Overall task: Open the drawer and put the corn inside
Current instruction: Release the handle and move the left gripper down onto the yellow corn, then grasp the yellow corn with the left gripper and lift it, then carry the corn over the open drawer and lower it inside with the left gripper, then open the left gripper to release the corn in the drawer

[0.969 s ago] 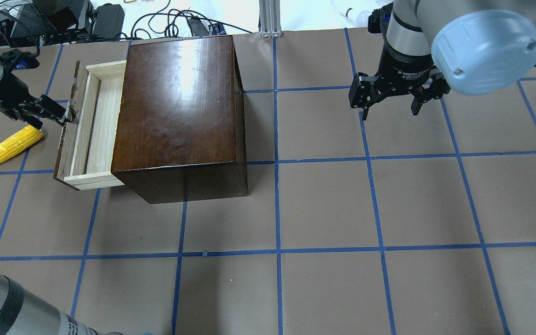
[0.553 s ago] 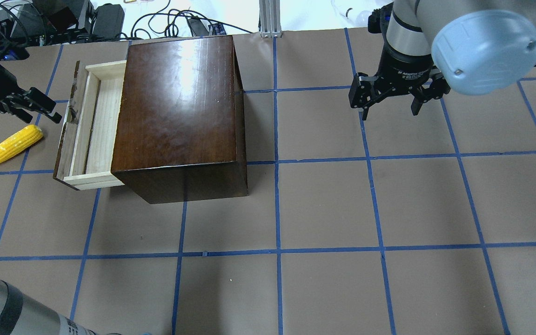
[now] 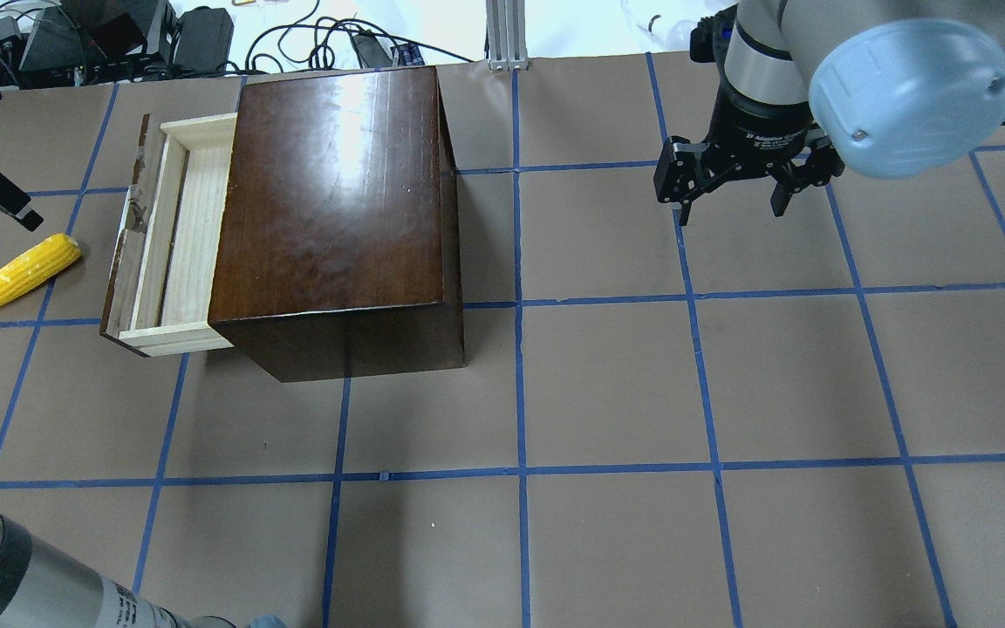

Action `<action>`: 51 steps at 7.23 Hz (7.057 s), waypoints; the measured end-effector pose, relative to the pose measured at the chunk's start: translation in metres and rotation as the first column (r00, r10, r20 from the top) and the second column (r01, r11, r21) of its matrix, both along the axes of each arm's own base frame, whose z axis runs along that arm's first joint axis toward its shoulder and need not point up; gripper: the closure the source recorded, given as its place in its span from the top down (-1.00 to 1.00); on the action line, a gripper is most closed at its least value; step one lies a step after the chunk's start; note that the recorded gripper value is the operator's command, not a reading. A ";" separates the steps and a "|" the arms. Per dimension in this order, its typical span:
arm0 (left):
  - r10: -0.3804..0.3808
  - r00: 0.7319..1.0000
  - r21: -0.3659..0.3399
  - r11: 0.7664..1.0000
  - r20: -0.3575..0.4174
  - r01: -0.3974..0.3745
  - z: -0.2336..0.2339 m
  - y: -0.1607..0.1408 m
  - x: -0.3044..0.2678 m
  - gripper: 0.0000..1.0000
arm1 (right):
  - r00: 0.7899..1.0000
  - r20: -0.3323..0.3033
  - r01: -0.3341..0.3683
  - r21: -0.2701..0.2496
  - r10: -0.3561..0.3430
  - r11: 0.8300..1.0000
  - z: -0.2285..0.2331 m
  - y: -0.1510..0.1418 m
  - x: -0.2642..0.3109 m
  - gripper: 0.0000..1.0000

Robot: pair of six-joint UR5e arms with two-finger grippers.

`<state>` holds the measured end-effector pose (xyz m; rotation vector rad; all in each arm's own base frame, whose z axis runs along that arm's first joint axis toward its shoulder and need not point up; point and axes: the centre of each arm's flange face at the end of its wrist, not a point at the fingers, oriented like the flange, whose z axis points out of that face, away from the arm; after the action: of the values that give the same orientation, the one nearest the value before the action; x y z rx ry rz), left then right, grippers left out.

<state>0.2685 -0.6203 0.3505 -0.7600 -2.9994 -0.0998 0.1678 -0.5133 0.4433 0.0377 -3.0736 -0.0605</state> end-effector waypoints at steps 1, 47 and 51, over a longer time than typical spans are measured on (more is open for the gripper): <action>-0.067 0.998 -0.005 0.998 -0.005 0.067 -0.012 0.005 0.025 0.96 | 1.000 0.000 0.000 -0.001 0.000 1.000 0.000 0.000 0.000 1.00; 0.464 0.885 0.080 0.882 0.033 -0.465 -0.013 -0.014 -0.211 0.71 | 1.000 0.000 0.000 -0.001 0.000 1.000 0.000 0.000 0.000 1.00; 0.469 0.883 0.050 0.882 0.023 -0.469 0.011 -0.012 -0.213 1.00 | 1.000 0.000 0.000 0.000 0.000 1.000 0.000 0.000 0.000 1.00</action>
<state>0.0557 -0.6327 0.3618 -0.0092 -3.0737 -0.1642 0.1678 -0.5132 0.4435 0.0377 -3.0736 -0.0600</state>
